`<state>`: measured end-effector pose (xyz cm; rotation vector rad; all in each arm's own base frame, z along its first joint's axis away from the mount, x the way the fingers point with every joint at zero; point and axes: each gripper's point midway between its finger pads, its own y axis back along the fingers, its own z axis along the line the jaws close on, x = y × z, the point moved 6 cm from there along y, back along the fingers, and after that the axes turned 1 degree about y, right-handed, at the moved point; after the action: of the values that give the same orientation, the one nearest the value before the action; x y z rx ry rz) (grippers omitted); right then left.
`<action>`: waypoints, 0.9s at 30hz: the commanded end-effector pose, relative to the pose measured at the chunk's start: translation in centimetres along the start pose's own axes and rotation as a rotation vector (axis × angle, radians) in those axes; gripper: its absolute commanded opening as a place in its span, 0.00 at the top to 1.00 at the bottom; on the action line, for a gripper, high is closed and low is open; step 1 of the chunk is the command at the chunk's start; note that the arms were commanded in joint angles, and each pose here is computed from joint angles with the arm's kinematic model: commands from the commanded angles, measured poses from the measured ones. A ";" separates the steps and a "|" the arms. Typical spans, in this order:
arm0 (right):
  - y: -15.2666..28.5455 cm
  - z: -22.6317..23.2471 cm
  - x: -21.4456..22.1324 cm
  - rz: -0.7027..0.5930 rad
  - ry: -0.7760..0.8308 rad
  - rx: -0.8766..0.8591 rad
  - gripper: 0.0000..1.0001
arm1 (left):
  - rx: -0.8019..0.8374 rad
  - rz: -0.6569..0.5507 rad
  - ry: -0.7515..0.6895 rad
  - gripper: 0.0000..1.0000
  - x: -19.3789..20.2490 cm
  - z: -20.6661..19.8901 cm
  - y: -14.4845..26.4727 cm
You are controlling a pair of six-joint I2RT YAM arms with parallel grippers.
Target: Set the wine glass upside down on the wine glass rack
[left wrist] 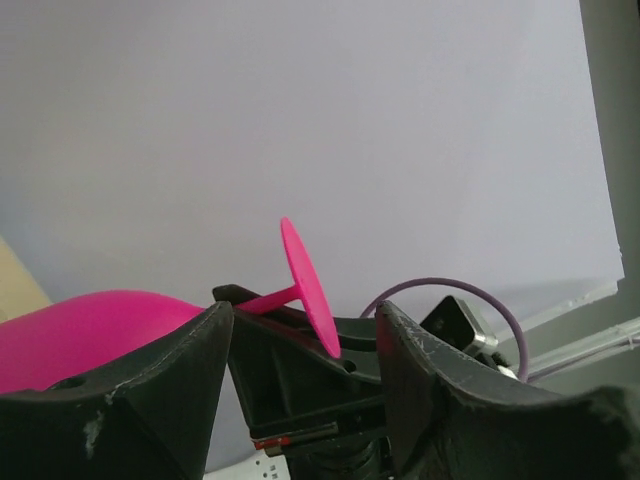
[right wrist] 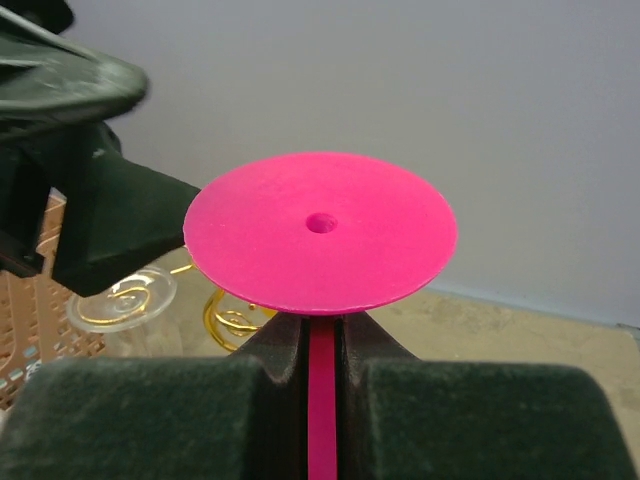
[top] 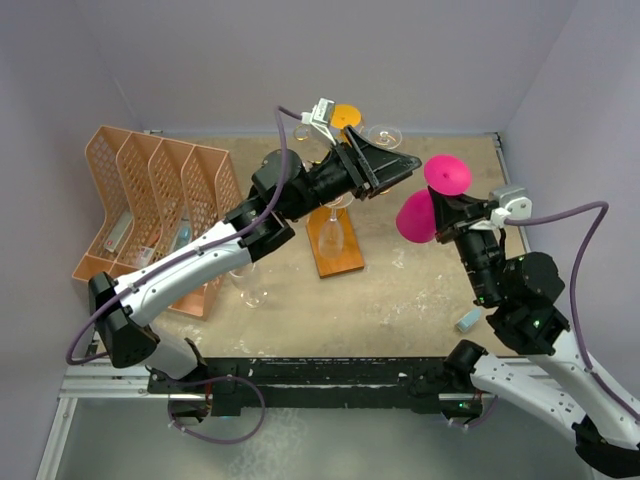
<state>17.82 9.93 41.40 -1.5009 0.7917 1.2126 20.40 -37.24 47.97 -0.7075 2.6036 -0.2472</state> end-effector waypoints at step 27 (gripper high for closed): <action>-1.0 3.3 0.1 -0.027 0.041 -0.245 1.00 | 0.060 -0.040 0.162 1.00 0.1 -0.5 2.0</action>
<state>18.19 13.16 40.17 -1.7231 0.7563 1.3135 20.90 -36.90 45.56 -0.8115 2.7344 -0.2596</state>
